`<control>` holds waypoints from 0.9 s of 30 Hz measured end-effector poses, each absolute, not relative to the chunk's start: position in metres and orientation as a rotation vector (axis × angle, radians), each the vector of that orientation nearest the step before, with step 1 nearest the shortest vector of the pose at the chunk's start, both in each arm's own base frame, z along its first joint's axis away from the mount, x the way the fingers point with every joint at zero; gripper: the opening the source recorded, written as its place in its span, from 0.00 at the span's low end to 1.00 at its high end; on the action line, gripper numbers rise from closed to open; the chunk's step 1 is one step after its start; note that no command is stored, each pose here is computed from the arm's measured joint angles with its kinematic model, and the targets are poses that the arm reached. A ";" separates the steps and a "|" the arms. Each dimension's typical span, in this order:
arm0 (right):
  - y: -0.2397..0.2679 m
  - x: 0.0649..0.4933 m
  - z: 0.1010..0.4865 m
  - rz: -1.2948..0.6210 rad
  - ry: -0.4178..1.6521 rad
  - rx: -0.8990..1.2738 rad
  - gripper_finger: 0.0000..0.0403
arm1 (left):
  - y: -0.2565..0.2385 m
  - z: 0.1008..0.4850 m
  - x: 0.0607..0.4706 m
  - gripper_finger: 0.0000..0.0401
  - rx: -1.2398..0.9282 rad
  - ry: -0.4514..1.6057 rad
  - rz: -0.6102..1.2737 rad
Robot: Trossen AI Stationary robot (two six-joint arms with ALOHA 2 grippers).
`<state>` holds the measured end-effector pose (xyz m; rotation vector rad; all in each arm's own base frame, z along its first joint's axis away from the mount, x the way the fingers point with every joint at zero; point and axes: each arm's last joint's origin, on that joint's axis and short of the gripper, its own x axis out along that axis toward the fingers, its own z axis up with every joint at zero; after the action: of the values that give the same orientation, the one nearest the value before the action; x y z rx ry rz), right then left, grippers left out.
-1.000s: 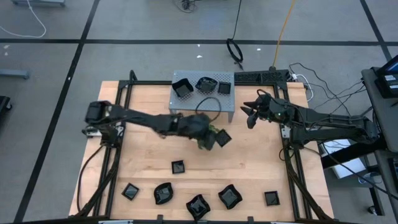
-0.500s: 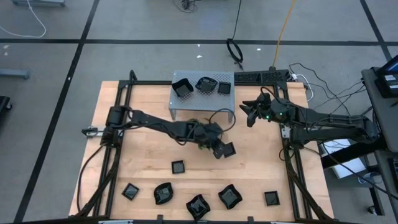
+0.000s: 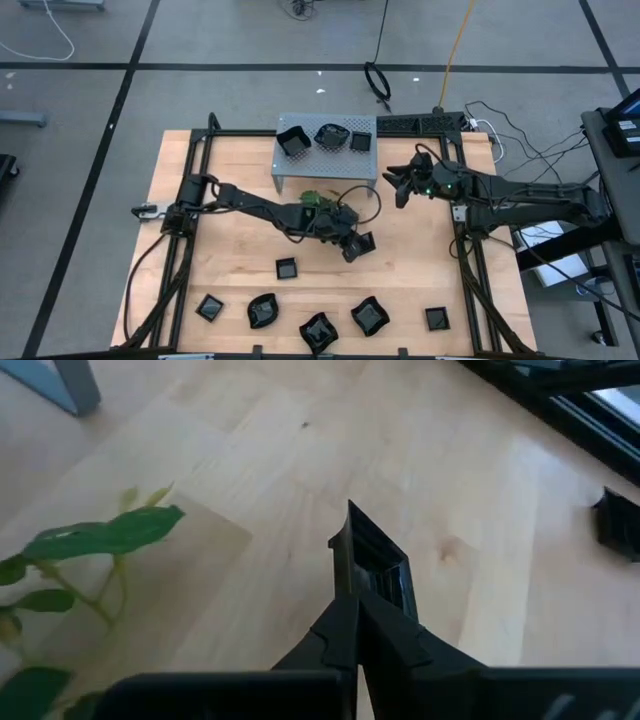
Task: Pick & Place Mini shaped plates
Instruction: Stack the square plate on top of the stacked square plates on the shelf
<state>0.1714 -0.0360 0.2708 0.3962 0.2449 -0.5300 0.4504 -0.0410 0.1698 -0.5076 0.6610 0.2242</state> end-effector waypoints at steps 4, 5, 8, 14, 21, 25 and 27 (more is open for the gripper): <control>-0.031 0.176 0.268 -0.503 0.267 0.388 0.29 | -0.048 0.163 0.450 0.01 -0.491 0.687 0.223; -0.030 0.177 0.267 -0.498 0.273 0.387 0.29 | -0.050 0.162 0.450 0.01 -0.489 0.693 0.221; -0.027 0.180 0.264 -0.488 0.293 0.381 0.29 | -0.052 0.156 0.448 0.02 -0.471 0.722 0.229; -0.022 0.186 0.259 -0.466 0.333 0.366 0.29 | -0.053 0.154 0.446 0.04 -0.467 0.752 0.239; -0.014 0.188 0.258 -0.403 0.363 0.278 0.33 | -0.051 0.170 0.448 0.18 -0.463 0.747 0.226; -0.004 0.188 0.257 -0.288 0.396 0.232 0.37 | -0.050 0.197 0.451 0.31 -0.392 0.722 0.171; 0.003 0.188 0.256 -0.183 0.425 0.216 0.38 | -0.050 0.213 0.454 0.36 -0.338 0.680 0.143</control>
<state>0.1882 0.0034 0.2558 0.2161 0.4249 -0.1832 0.4536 -0.0503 0.2134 -0.3382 0.6802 0.1426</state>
